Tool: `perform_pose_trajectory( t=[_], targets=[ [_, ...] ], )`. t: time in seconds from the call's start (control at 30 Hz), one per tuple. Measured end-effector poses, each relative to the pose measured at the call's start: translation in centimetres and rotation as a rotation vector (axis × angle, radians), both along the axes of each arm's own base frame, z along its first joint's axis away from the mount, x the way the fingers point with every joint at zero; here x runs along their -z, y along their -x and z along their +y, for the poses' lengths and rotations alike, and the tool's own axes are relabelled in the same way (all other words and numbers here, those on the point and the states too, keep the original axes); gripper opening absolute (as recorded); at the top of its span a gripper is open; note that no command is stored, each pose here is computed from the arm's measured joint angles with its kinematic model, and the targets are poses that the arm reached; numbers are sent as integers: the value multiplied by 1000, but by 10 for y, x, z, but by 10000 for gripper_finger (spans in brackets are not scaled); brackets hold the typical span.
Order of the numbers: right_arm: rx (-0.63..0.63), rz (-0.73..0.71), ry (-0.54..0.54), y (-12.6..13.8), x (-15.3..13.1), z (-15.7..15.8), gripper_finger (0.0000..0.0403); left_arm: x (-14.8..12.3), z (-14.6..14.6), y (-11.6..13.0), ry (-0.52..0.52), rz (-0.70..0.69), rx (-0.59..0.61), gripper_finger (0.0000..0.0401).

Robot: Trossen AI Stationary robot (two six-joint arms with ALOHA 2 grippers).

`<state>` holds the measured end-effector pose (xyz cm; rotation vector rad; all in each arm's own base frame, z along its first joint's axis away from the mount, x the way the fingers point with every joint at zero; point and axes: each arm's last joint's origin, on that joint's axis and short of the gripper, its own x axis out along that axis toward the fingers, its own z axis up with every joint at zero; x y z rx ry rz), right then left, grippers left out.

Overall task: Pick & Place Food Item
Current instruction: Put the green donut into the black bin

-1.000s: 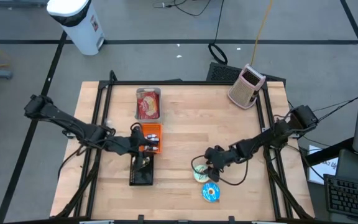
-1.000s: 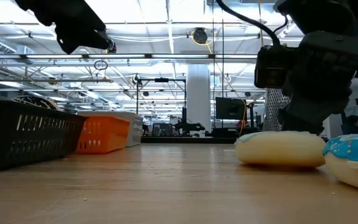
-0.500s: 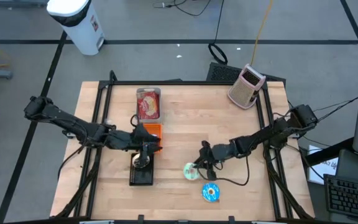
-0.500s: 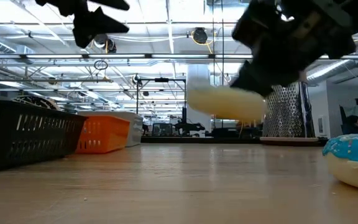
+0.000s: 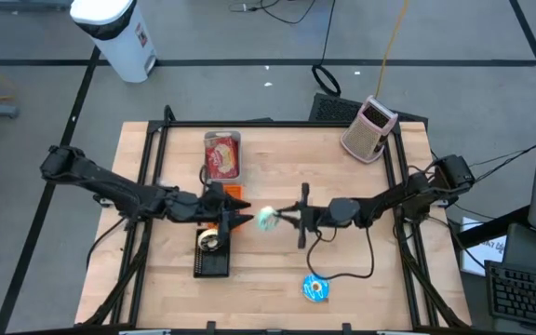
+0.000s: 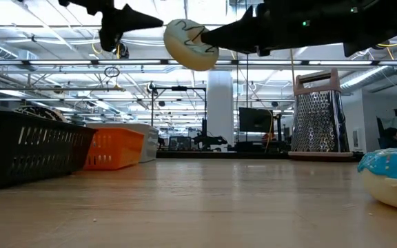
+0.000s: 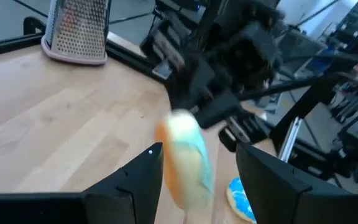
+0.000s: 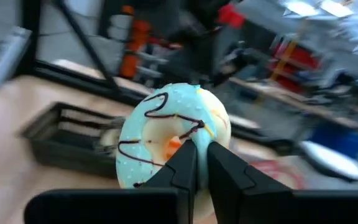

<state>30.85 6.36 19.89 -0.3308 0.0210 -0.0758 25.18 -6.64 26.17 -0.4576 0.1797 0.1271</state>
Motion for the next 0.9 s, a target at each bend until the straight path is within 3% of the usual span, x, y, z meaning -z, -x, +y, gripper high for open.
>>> perform_pose_trajectory(
  t=[0.3,0.7,0.9],
  targets=[
    [66,-57,60,0,-6,-4,14,20,5,-23,-44,6,-30,205],
    [67,-77,56,0,-8,-4,18,24,15,-28,-29,17,-20,202],
    [65,-72,32,0,-8,-4,35,21,15,-26,-20,14,12,127]
  ],
)
